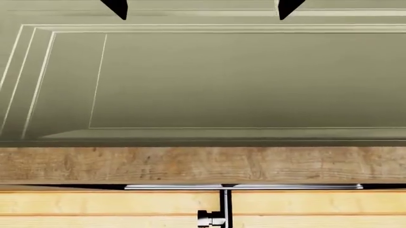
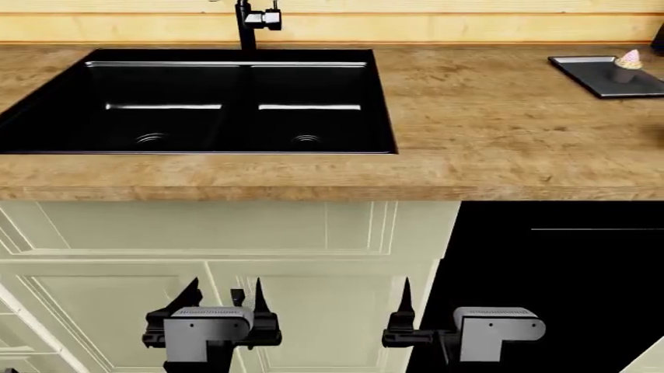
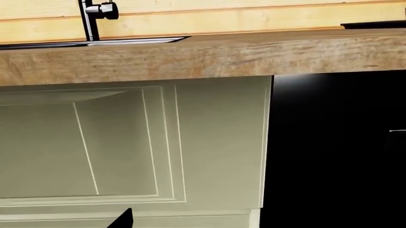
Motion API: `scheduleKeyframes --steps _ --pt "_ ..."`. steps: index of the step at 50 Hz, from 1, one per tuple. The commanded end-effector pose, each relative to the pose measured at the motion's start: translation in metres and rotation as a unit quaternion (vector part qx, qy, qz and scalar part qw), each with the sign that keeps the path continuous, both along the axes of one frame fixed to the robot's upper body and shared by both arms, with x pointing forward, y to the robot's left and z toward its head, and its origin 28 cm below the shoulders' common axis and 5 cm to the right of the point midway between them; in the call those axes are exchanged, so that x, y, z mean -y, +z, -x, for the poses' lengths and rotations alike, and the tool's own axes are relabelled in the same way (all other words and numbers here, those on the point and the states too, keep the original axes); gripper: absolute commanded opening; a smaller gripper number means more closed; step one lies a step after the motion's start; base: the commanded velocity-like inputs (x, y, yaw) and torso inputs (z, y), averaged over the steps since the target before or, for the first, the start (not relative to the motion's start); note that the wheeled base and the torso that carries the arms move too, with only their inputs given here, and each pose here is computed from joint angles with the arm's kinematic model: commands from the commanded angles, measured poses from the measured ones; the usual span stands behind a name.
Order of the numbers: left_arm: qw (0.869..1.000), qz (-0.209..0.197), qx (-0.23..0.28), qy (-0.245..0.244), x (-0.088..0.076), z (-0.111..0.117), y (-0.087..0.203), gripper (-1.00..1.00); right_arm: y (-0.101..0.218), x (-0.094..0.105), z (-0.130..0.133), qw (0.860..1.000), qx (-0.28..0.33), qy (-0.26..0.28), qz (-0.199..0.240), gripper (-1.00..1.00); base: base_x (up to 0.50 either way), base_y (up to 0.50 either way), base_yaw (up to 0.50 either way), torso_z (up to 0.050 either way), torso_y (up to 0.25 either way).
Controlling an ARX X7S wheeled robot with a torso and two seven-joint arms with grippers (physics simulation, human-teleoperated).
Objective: Move the fresh-baked cupcake off the tray onto the counter, and place the bowl used for mixing into the sink.
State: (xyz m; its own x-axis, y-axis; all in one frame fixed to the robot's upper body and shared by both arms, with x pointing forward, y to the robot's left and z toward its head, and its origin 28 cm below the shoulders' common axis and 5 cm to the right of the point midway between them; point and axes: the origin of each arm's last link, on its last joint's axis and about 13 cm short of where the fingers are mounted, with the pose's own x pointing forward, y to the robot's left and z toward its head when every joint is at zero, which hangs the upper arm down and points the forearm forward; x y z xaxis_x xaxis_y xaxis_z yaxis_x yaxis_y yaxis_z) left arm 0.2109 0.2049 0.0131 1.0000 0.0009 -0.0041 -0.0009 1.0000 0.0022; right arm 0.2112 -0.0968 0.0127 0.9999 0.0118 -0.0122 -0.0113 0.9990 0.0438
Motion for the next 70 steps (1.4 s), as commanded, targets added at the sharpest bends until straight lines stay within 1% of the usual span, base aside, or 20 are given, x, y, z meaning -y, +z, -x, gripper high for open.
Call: scheduleKeyframes --steps 1,13,26,50,66,70 --pt "1.0 0.0 -0.001 -0.001 0.0002 -0.0001 -0.0001 1.0 0.0003 -0.0002 0.0 1.0 -0.001 0.001 -0.003 1.0 0.0 -0.1 0.0 0.0 0.0" --pt "1.0 -0.001 -0.001 0.001 -0.0002 -0.0001 0.0002 1.0 0.0002 -0.0002 0.0005 1.0 0.0 0.001 -0.005 1.0 0.0 -0.1 0.0 0.0 0.0" --pt "1.0 -0.001 0.0 0.001 -0.0009 0.0013 0.0003 1.0 0.0005 -0.0001 0.0013 1.0 0.001 0.002 -0.006 1.0 -0.05 -0.25 0.0 0.0 0.0" --pt "1.0 -0.001 -0.001 0.001 -0.0005 0.0002 0.0002 1.0 0.0009 -0.0001 0.0007 1.0 0.003 0.002 -0.009 1.0 0.0 -0.15 0.0 0.0 0.0" --pt "1.0 -0.002 -0.001 0.001 -0.0012 0.0017 0.0004 1.0 0.0011 -0.0004 0.0008 1.0 0.003 0.003 -0.009 1.0 0.0 -0.26 0.0 0.0 0.0" --pt "1.0 -0.002 -0.001 0.001 -0.0008 0.0012 0.0004 1.0 0.0019 -0.0015 -0.0033 1.0 0.003 0.003 -0.009 1.0 0.0 -0.25 0.0 0.0 0.0"
